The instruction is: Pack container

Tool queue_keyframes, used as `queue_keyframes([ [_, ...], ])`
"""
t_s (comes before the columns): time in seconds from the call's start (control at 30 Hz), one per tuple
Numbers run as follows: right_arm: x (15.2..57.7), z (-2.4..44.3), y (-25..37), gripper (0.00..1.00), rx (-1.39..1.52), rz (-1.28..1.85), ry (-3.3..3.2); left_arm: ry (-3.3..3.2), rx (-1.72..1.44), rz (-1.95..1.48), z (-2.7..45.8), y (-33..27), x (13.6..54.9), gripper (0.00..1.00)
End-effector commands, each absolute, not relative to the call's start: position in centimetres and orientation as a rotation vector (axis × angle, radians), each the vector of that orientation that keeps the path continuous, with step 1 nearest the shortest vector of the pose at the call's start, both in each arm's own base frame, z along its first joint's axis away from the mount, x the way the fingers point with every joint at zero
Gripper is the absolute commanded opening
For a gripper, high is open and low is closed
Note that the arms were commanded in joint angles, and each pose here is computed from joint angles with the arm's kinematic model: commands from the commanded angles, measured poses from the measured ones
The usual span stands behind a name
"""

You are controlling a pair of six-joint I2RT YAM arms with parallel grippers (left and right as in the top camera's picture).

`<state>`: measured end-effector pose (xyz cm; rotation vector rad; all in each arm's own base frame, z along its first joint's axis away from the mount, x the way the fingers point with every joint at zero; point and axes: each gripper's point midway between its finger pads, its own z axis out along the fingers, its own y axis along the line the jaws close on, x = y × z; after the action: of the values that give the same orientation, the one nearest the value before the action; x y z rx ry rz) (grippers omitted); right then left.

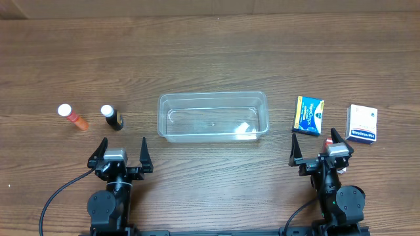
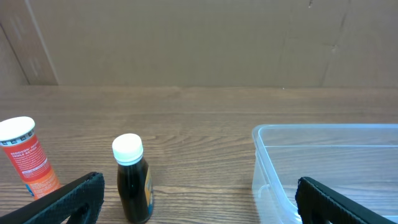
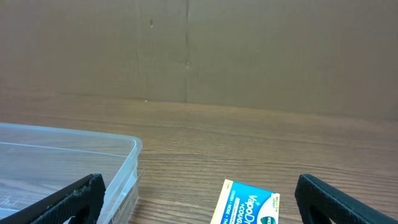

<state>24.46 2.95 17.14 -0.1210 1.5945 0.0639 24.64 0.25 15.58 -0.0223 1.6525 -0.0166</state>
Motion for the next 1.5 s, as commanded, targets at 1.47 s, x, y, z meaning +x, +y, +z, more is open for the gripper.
queue_keyframes([
  [1.47, 24.42, 17.09, 3.28, 1.0, -0.103, 0.106, 1.59, 1.647, -0.02, 0.006, 15.6, 0.54, 24.61, 1.0],
])
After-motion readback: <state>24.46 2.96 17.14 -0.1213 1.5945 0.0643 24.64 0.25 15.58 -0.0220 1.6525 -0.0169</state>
